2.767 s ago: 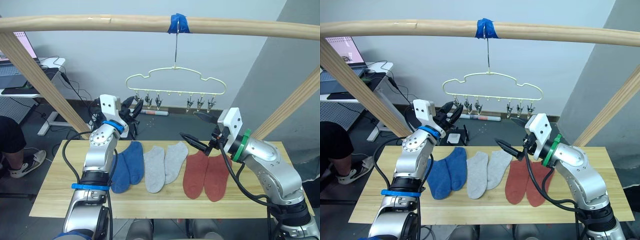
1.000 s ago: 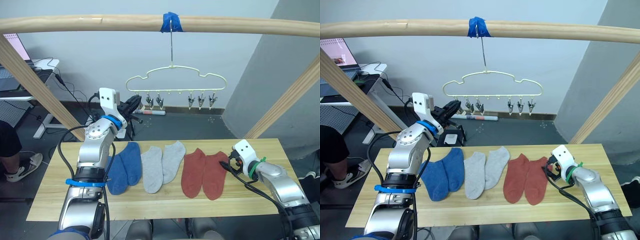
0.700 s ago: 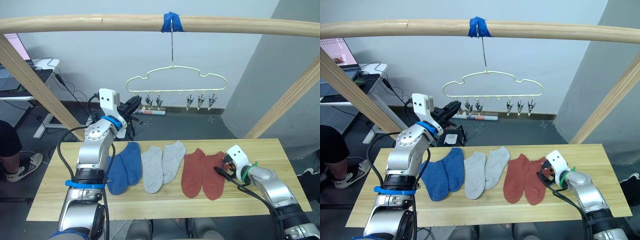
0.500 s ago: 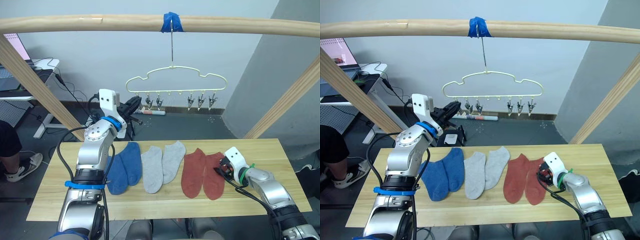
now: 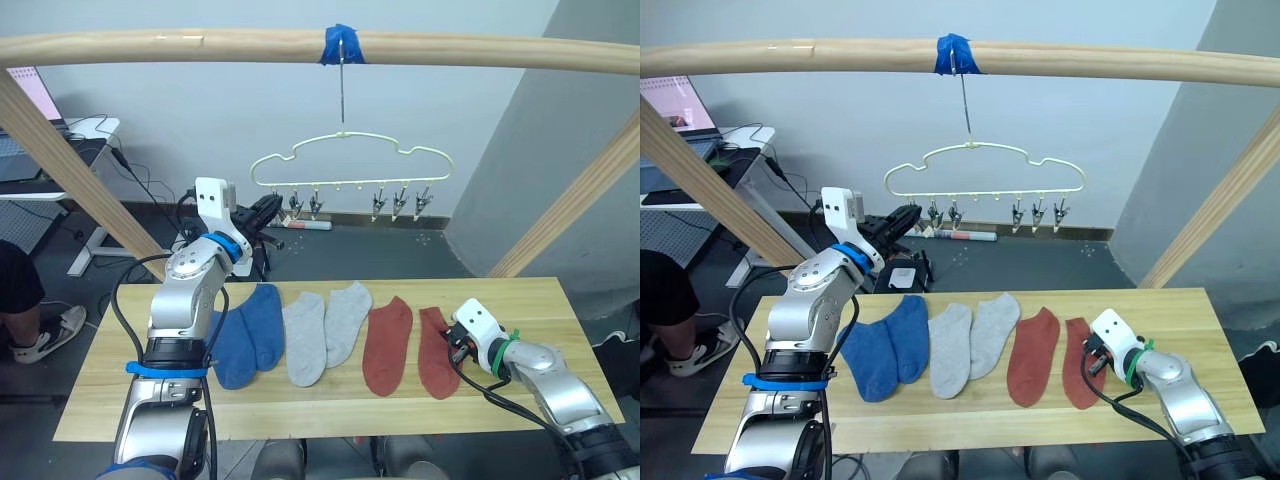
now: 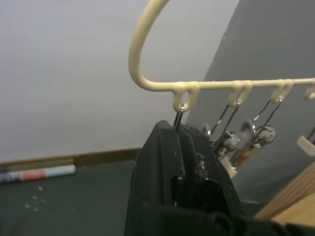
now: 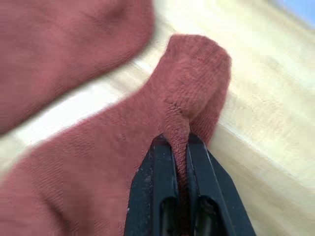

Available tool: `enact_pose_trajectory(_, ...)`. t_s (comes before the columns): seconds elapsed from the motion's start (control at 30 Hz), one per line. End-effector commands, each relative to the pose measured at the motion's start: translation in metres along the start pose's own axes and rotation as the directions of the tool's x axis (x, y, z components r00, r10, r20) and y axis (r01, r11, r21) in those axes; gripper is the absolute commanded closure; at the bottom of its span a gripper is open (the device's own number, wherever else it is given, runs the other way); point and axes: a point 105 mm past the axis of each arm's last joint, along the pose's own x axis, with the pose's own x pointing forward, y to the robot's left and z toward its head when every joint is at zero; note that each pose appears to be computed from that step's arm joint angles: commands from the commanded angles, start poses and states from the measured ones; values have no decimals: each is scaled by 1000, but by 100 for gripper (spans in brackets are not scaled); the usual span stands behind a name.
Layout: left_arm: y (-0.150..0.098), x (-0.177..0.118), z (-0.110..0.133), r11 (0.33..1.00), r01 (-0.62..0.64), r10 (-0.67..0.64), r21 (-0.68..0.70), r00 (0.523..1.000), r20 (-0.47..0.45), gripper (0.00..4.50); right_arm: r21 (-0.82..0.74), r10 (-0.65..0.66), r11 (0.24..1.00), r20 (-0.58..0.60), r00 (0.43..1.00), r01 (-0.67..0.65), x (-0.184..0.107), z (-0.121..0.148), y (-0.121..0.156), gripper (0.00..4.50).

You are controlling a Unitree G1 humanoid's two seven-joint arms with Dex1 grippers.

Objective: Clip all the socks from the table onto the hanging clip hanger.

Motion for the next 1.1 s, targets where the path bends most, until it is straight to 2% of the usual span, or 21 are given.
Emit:
enact_pose_trajectory(0.03,4,-3,5,978,21,-30,-207,999,-39,450,-77,112,992,151,982,-101,-14,52,23,445)
enact_pose_trajectory(0.1,1,-3,9,921,45,-68,-387,997,-47,450,-87,159,986,206,966,-144,-17,76,37,445)
enact_pose_trajectory(0.17,-6,-5,15,857,92,-129,-508,991,-38,450,-75,187,982,258,948,-174,-16,99,50,445)
enact_pose_trajectory(0.27,-16,-7,26,777,147,-198,-612,980,-16,450,-45,212,977,317,924,-209,-10,126,66,445)
enact_pose_trajectory(0.4,-26,-12,29,714,187,-268,-675,963,-17,450,-13,215,974,347,913,-225,6,147,75,445)
enact_pose_trajectory(0.53,-39,-16,27,706,214,-316,-675,948,-30,450,7,213,973,358,909,-231,21,162,76,445)
enact_pose_trajectory(0.7,-41,-17,29,704,221,-325,-675,945,-29,450,58,223,962,394,892,-266,33,182,75,445)
enact_pose_trajectory(1.1,-44,-18,30,693,243,-342,-679,940,-13,450,138,245,931,450,859,-338,35,209,64,445)
